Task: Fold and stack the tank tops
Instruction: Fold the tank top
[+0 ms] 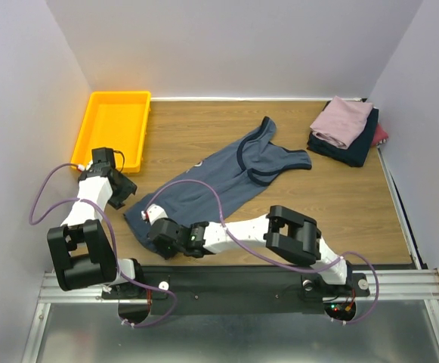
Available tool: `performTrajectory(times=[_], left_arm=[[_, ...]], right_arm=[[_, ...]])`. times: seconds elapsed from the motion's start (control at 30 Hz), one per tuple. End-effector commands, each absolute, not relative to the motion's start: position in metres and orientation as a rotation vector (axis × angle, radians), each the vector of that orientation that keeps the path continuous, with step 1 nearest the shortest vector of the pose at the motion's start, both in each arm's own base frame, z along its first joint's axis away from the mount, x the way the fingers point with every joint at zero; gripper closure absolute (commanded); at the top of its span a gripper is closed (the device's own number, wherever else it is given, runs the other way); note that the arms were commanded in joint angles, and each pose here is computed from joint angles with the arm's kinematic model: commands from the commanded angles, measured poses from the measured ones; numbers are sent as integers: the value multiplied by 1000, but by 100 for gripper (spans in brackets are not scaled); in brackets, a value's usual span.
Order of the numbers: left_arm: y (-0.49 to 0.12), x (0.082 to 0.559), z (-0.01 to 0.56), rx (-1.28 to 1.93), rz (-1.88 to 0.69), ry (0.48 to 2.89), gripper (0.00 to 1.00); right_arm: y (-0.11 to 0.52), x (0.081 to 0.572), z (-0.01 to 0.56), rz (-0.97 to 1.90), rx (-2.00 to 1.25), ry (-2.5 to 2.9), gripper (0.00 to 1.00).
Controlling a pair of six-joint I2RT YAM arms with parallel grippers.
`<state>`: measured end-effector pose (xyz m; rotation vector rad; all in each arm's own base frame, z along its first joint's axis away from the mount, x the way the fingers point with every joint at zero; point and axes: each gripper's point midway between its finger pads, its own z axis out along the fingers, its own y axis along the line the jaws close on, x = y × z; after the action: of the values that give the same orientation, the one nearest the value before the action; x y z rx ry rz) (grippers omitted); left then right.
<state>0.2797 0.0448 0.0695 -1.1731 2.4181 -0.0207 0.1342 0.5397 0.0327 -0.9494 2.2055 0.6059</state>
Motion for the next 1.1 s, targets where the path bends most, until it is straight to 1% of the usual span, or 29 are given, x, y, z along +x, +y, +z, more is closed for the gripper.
performTrajectory(times=[0.0, 0.23, 0.37, 0.43, 0.67, 0.83, 0.87, 0.97, 1.0, 1.07], left_arm=[[46, 275, 69, -1190, 19, 2414, 41], [64, 247, 65, -1390, 231, 2347, 41], [56, 238, 48, -1425, 203, 2383, 41], [53, 238, 43, -1426, 182, 2389, 44], [49, 250, 35, -1373, 122, 2394, 65], [50, 253, 25, -1368, 133, 2410, 71], [50, 255, 23, -1364, 127, 2412, 76], [49, 256, 21, -1358, 121, 2416, 90], [50, 257, 21, -1353, 120, 2415, 100], [51, 261, 25, -1340, 118, 2409, 100]], right_arm=[[508, 158, 23, 486, -903, 2269, 64], [510, 164, 29, 537, -882, 2292, 67], [516, 159, 31, 579, -893, 2300, 68], [517, 157, 31, 593, -908, 2304, 68], [523, 144, 37, 680, -949, 2316, 69], [527, 135, 47, 748, -982, 2315, 69], [528, 134, 47, 758, -988, 2316, 69], [531, 127, 53, 806, -1014, 2314, 70], [533, 121, 56, 846, -1036, 2314, 70], [535, 118, 61, 877, -1050, 2311, 70]])
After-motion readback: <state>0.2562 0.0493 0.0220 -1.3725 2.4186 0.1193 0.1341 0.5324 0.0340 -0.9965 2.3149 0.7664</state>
